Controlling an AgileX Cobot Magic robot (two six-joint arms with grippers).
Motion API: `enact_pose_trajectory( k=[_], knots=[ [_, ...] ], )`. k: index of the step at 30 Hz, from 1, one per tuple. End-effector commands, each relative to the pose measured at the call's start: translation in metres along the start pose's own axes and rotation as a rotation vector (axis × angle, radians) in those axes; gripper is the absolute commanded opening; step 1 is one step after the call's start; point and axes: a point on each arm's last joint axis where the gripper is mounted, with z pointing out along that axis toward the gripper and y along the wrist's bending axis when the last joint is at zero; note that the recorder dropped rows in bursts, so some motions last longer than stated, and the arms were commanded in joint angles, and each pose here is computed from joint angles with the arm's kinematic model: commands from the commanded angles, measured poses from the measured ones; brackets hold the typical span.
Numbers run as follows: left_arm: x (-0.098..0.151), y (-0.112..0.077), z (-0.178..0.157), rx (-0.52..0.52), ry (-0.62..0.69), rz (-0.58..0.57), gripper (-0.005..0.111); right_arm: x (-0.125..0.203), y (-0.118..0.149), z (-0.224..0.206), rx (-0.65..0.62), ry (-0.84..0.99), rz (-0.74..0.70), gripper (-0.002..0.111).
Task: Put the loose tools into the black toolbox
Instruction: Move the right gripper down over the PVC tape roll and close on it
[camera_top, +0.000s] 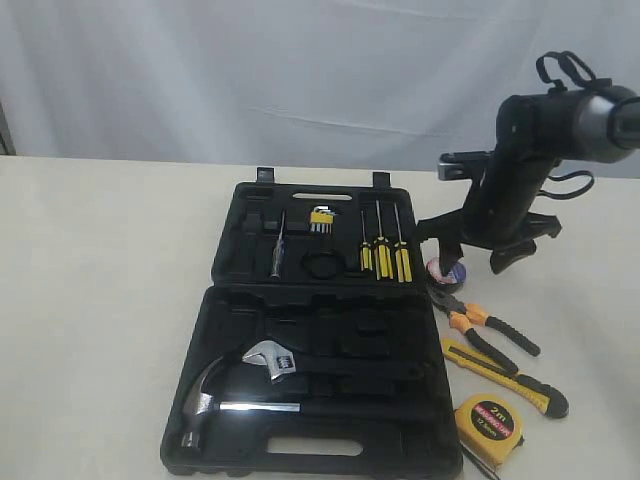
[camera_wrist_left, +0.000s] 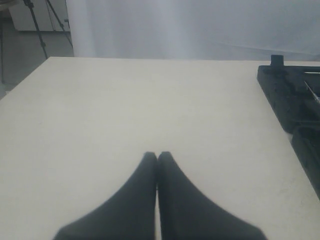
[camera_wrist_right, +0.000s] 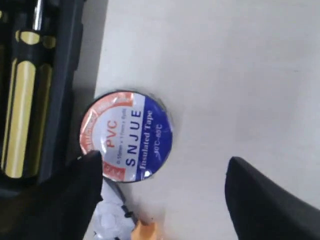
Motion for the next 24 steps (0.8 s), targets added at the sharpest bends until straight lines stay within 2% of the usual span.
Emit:
enact_pose_trajectory(
  k=[1, 10, 24],
  knots=[
    [0.000, 0.000, 0.000, 0.005, -0.004, -0.005, 0.000, -0.003, -0.001, 0.009, -0.013, -0.016, 0.010, 0.065],
    [0.000, 0.000, 0.000, 0.005, -0.004, -0.005, 0.000, -0.003, 0.007, 0.010, -0.090, -0.020, 0.002, 0.065],
    [0.000, 0.000, 0.000, 0.005, -0.004, -0.005, 0.000, -0.004, 0.005, 0.031, -0.075, -0.033, -0.006, 0.065]
  ],
)
